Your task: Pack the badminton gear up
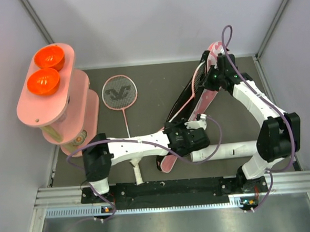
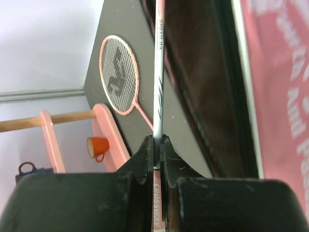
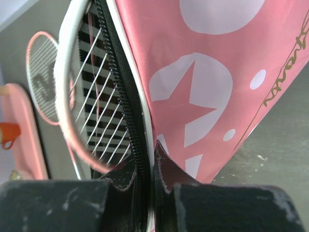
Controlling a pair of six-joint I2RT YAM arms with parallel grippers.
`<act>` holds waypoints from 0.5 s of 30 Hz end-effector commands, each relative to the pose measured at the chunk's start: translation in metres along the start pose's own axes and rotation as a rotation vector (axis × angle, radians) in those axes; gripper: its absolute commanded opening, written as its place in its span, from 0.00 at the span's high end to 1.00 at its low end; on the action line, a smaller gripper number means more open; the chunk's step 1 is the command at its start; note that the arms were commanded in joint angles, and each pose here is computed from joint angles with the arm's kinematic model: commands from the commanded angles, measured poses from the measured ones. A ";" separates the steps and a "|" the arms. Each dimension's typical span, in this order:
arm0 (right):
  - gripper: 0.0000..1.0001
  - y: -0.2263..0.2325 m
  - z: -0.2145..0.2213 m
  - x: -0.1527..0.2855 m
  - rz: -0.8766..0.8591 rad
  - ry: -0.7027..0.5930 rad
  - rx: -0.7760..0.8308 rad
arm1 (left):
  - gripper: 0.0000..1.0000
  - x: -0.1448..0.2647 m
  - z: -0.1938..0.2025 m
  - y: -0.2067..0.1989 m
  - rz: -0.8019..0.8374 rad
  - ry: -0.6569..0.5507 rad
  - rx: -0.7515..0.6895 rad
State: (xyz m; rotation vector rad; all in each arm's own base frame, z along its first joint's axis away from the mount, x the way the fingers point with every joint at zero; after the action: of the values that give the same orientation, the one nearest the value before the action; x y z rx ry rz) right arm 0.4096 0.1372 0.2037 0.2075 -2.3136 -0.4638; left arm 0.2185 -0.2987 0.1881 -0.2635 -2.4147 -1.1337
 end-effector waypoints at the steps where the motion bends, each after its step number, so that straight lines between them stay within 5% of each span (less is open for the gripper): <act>1: 1.00 0.049 -0.020 0.026 -0.249 -0.105 -0.013 | 1.00 -0.010 -0.037 0.000 -0.052 -0.044 0.170; 15: 1.00 0.073 0.003 0.034 -0.426 -0.065 -0.087 | 1.00 -0.045 -0.096 -0.003 0.039 -0.056 0.353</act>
State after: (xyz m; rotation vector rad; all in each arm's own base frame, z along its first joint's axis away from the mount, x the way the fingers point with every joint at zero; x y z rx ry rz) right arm 0.3918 0.1739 0.2112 0.4661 -2.2817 -0.6890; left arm 0.2688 -0.3479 0.1962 -0.2271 -2.4642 -0.8945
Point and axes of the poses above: each gripper's point midway between its finger pads, its own x axis back along the fingers, its own y axis along the line the jaws close on, z = x × y, the point moved 2 cm from there along x, back along the fingers, and after that the axes turned 12 degrees about x, right-handed, at the moved point
